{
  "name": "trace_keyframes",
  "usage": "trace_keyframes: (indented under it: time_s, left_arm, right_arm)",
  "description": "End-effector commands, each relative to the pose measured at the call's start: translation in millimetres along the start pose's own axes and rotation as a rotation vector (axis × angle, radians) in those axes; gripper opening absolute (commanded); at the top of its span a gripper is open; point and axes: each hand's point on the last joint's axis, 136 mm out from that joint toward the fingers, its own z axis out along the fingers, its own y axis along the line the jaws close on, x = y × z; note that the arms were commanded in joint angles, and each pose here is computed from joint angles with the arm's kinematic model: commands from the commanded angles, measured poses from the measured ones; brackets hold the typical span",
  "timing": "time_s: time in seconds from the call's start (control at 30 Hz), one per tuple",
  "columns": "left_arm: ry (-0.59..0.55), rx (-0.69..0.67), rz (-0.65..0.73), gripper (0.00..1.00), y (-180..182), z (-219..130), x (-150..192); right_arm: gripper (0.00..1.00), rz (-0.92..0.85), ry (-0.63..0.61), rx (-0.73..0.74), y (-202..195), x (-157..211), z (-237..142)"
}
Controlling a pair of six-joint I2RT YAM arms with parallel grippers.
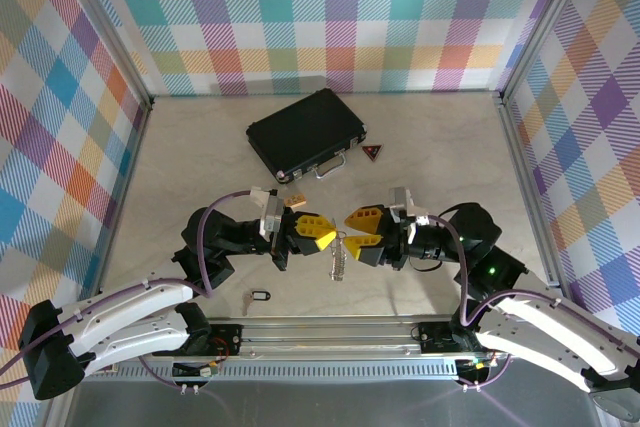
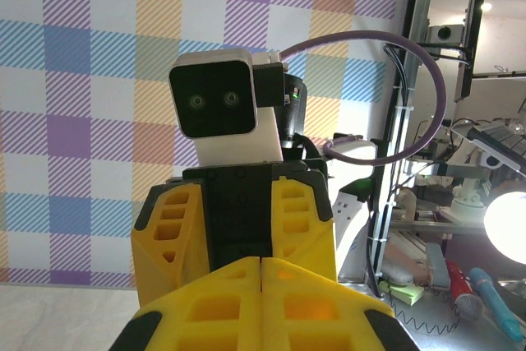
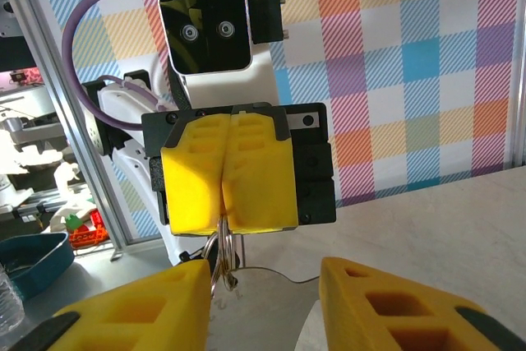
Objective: Put the keys on the keyring
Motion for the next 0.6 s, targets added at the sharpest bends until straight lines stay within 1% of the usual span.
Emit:
trace_keyframes:
  time_s: [0.0, 0.13, 0.3, 0.57]
  left_arm:
    - [-0.045, 0.043, 0.039, 0.0, -13.6, -2.0, -12.4]
    - [-0.039, 0.045, 0.037, 0.0, -13.8, -1.9, -11.3]
    - [-0.038, 0.045, 0.037, 0.0, -13.7, -1.9, -11.0]
    - [-0.032, 0.048, 0.034, 0.0, -13.7, -1.0, -10.6]
  right_arm:
    - [0.36, -0.011, -0.019, -0.036, 7.1, -6.9, 0.9]
    - [0.32, -0.009, -0.015, -0.053, 8.4, -5.6, 3.2]
    - [0.22, -0.011, -0.016, -0.069, 10.0, -6.1, 4.9]
    - [0.24, -0.017, -0.028, -0.087, 13.6, -8.6, 4.4]
